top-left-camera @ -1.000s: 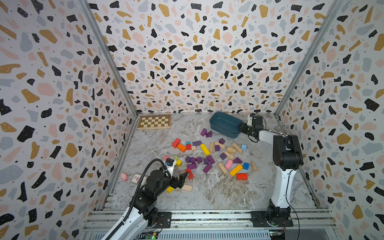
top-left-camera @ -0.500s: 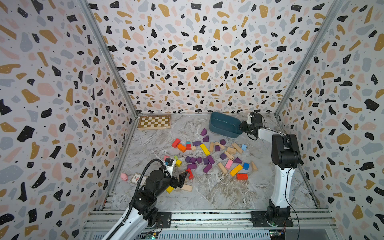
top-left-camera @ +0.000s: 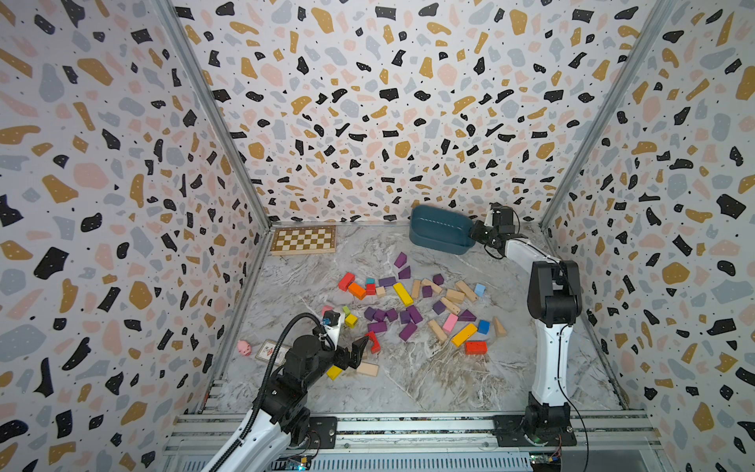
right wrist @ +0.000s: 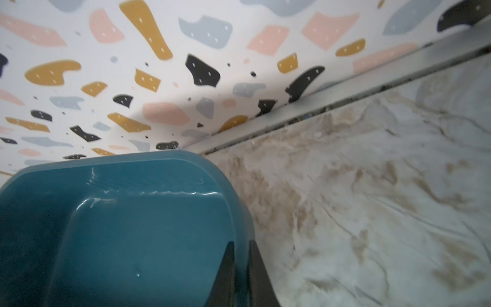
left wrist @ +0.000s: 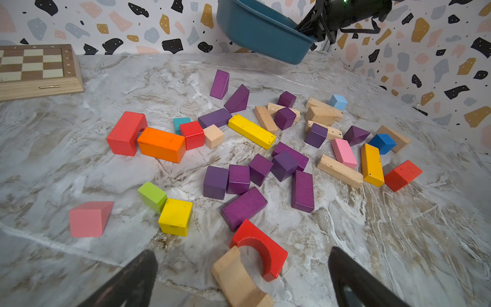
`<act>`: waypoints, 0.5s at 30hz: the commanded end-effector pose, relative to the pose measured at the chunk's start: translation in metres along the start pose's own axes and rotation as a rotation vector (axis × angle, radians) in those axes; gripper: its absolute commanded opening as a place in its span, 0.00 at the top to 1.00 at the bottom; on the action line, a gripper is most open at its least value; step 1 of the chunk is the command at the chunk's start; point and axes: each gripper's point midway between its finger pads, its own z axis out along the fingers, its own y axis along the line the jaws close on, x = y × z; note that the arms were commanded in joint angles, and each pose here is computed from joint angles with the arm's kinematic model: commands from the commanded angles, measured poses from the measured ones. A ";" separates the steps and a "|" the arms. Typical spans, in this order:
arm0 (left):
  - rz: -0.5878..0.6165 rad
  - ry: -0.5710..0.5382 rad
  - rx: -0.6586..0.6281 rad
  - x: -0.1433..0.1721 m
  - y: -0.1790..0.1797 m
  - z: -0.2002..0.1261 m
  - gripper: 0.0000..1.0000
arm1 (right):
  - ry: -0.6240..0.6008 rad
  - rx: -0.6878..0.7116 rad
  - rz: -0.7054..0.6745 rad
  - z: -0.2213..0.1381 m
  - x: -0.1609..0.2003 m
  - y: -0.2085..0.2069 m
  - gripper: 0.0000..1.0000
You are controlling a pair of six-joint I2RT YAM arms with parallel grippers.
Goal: Pick purple bricks into the storage bin
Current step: Pick up the storage box at the center of the board, then place the storage box at the center of the board.
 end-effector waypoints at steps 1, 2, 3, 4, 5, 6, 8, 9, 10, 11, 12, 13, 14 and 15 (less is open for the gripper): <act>0.006 -0.048 0.011 -0.014 -0.003 -0.001 0.01 | -0.005 0.007 -0.071 0.010 -0.013 0.031 1.00; 0.007 -0.048 0.012 -0.015 -0.004 -0.001 0.01 | -0.004 0.013 -0.088 0.017 -0.013 0.035 1.00; 0.007 -0.050 0.015 -0.015 -0.004 -0.001 0.01 | -0.011 0.014 -0.102 0.023 -0.015 0.040 1.00; 0.008 -0.050 0.013 -0.015 -0.004 -0.001 0.01 | -0.014 0.014 -0.114 0.030 -0.015 0.044 1.00; 0.008 -0.052 0.014 -0.015 -0.004 -0.002 0.01 | -0.019 0.011 -0.121 0.036 -0.014 0.046 1.00; 0.008 -0.051 0.014 -0.015 -0.004 -0.002 0.01 | -0.030 0.008 -0.125 0.041 -0.016 0.048 1.00; 0.008 -0.052 0.015 -0.015 -0.004 -0.002 0.01 | -0.046 -0.014 -0.114 0.052 -0.015 0.051 1.00; 0.008 -0.050 0.015 -0.015 -0.004 -0.002 0.01 | -0.047 -0.023 -0.114 0.059 -0.013 0.054 1.00; 0.008 -0.050 0.016 -0.014 -0.004 -0.002 0.01 | -0.043 -0.021 -0.120 0.065 -0.010 0.056 1.00; 0.007 -0.050 0.017 -0.014 -0.004 -0.002 0.01 | -0.038 -0.022 -0.134 0.069 -0.007 0.060 1.00; 0.007 -0.051 0.017 -0.015 -0.005 -0.002 0.01 | -0.029 -0.024 -0.149 0.073 -0.002 0.064 1.00; 0.007 -0.052 0.016 -0.014 -0.004 -0.003 0.01 | -0.023 -0.024 -0.168 0.075 0.002 0.068 1.00; 0.007 -0.054 0.012 -0.015 -0.004 -0.003 0.01 | -0.016 -0.022 -0.187 0.076 0.007 0.072 1.00; 0.007 -0.056 0.012 -0.015 -0.004 -0.003 0.01 | -0.007 -0.018 -0.205 0.076 0.012 0.074 1.00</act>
